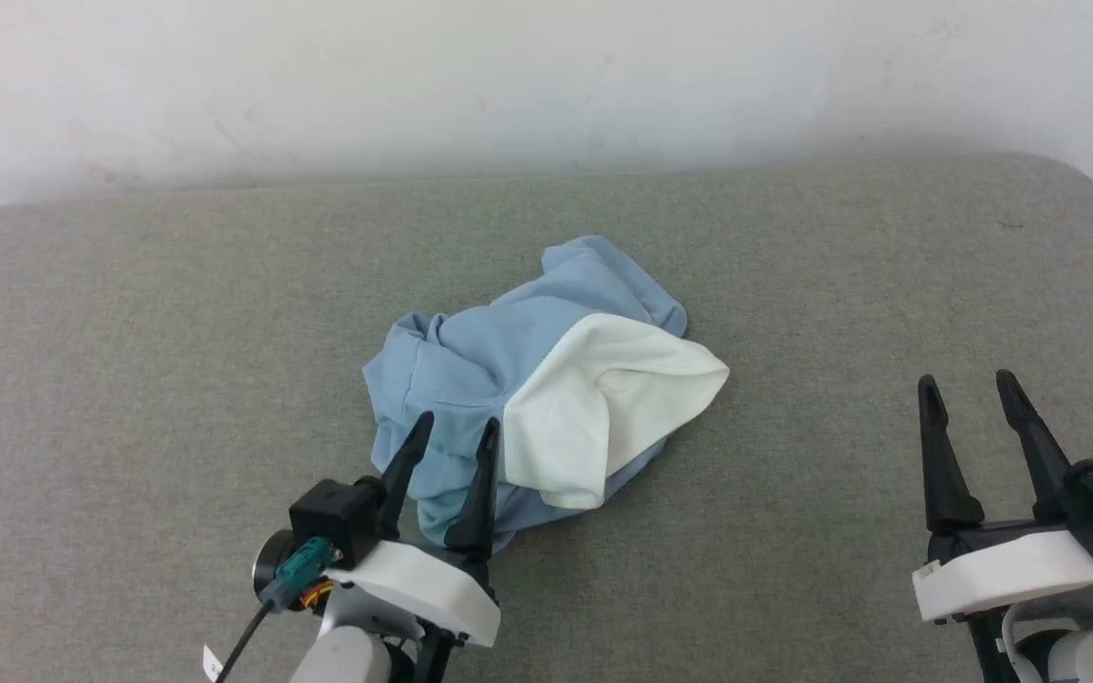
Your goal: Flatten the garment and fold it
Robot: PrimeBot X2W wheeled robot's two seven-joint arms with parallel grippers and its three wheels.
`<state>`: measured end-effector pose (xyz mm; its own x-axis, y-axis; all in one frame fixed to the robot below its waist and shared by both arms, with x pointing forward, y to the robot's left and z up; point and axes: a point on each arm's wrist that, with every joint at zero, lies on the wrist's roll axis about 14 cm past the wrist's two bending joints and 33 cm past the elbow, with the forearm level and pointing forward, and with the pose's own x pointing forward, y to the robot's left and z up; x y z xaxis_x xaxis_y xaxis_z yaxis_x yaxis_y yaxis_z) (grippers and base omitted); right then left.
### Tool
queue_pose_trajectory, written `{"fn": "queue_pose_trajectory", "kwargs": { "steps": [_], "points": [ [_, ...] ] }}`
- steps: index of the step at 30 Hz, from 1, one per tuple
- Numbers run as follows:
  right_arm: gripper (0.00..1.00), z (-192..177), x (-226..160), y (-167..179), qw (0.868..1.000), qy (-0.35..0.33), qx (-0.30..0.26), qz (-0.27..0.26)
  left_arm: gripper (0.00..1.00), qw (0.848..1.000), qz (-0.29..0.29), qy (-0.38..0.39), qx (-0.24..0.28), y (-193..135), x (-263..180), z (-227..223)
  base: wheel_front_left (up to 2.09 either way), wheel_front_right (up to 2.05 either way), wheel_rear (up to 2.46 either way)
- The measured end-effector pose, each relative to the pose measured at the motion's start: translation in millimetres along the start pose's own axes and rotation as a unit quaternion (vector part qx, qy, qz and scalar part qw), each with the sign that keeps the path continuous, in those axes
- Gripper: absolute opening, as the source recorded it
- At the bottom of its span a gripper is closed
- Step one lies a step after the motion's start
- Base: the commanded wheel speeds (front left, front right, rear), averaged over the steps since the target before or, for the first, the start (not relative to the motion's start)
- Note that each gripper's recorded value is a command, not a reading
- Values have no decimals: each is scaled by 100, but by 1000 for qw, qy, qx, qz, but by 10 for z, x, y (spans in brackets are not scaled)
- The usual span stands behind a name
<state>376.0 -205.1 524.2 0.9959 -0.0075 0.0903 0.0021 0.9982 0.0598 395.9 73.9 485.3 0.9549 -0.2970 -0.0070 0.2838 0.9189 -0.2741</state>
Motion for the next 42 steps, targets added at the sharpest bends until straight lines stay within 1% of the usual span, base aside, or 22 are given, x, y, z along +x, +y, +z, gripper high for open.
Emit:
{"fn": "queue_pose_trajectory", "kwargs": {
  "steps": [4, 8, 15, 18, 20, 23, 26, 30, 35, 36, 37, 38, 40, 42],
  "points": [
    [100, 10, -31, 30, 1000, 0, 1, 4, 100, 999, -2, -55, 3, -26, -12, 305, 0, 0, 0],
    [100, 14, -72, 63, 1000, 2, 2, 9, 100, 996, 11, -90, 25, 42, -50, 529, 0, 0, 0],
    [100, -16, -127, 145, 1000, 16, 3, 21, 100, 989, 72, -110, 68, 454, -244, 712, 0, 0, 0],
    [100, -117, -139, 285, 998, 43, 13, 41, 100, 986, 90, -112, 79, 585, -340, 746, 0, 0, 0],
    [100, -217, -147, 451, 995, 70, 24, 64, 100, 985, 97, -111, 85, 641, -397, 750, 0, 0, 0],
    [100, -445, -200, 811, 983, 134, 41, 115, 100, 984, 108, -108, 90, 714, -470, 740, 0, 0, 0],
    [100, -623, -246, 1219, 964, 192, 48, 178, 100, 984, 114, -107, 90, 753, -513, 732, 0, 0, 0],
    [100, -616, -160, 1658, 945, 209, 54, 246, 100, 983, 125, -102, 86, 795, -563, 697, 0, 0, 0],
    [100, -704, -77, 1994, 924, 235, 57, 295, 100, 983, 138, -89, 78, 845, -612, 602, 0, 0, 0],
    [74, -732, -68, 2036, 921, 242, 60, 300, 100, 984, 139, -87, 76, 855, -618, 583, 0, 0, 0],
    [26, -766, -58, 2066, 918, 248, 57, 305, 100, 984, 141, -85, 75, 865, -621, 568, 0, 0, 0],
    [0, -782, -40, 2084, 916, 251, 57, 307, 100, 983, 143, -84, 74, 873, -624, 559, 0, 0, 0],
    [0, -745, 34, 2097, 919, 239, 61, 307, 100, 983, 146, -81, 73, 891, -628, 540, 0, 0, 0],
    [0, -633, 159, 2045, 929, 210, 64, 299, 100, 983, 147, -80, 72, 900, -620, 533, 0, 0, 0]
  ]
}}
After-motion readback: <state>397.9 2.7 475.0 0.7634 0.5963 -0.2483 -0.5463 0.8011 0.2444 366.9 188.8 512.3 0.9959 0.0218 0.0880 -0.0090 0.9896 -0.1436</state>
